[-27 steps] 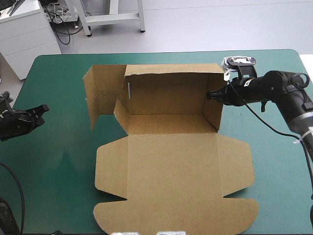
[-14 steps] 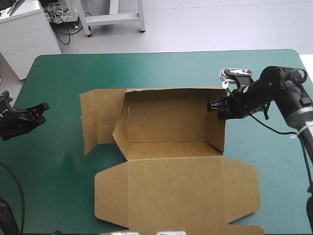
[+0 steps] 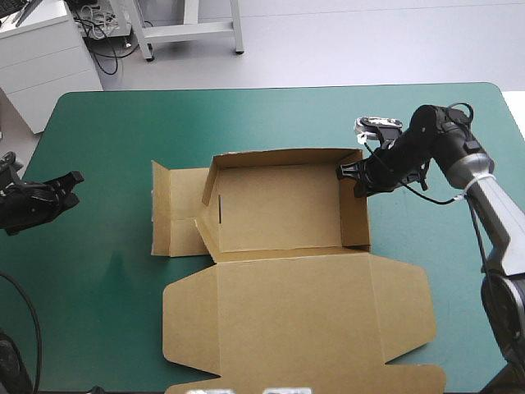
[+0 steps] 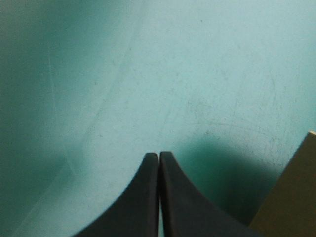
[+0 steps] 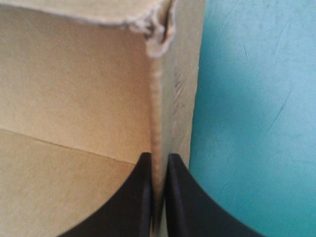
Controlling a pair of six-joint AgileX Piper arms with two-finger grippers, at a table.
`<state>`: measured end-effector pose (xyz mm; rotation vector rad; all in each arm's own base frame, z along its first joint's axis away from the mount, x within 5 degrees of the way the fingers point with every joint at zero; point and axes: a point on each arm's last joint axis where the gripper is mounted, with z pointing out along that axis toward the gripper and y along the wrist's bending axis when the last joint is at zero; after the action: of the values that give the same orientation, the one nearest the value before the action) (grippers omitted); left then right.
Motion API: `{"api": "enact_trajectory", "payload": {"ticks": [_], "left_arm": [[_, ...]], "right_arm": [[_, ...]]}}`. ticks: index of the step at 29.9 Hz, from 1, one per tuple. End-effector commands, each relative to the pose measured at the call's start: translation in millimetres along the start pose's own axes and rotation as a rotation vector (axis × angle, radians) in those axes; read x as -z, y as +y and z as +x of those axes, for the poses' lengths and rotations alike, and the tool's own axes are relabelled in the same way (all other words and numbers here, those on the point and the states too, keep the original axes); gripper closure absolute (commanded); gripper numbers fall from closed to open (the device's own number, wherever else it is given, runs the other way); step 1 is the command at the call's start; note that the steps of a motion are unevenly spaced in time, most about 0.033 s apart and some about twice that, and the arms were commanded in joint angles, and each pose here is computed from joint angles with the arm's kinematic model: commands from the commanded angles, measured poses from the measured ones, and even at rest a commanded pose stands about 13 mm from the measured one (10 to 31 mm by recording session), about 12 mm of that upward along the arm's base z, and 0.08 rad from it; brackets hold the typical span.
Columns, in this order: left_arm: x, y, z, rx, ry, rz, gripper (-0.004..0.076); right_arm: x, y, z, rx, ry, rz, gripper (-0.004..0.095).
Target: Fold the box
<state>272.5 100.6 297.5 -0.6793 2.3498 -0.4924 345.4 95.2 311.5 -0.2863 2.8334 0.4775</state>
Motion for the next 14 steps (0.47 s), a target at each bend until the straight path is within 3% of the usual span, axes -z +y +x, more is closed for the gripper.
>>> {"api": "enact_trajectory", "payload": {"ticks": [1,7,14], "left_arm": [[15.9,-11.3,-7.5,-0.007,-0.084,0.034,0.0747],[15.9,-11.2,-7.4,-0.010,-0.084,0.032,0.0747],[16.0,-10.8,-8.6,-0.010,-0.097,0.028,0.0747]], "right_arm": [[3.6,1.5,-9.5,0.046,-0.011,-0.018,0.0910],[2.6,-3.4,-29.5,0.081,-0.066,0.039,0.0911],[-6.9,-11.3,-35.3,0.133,-0.018,0.095,0.0902]]}}
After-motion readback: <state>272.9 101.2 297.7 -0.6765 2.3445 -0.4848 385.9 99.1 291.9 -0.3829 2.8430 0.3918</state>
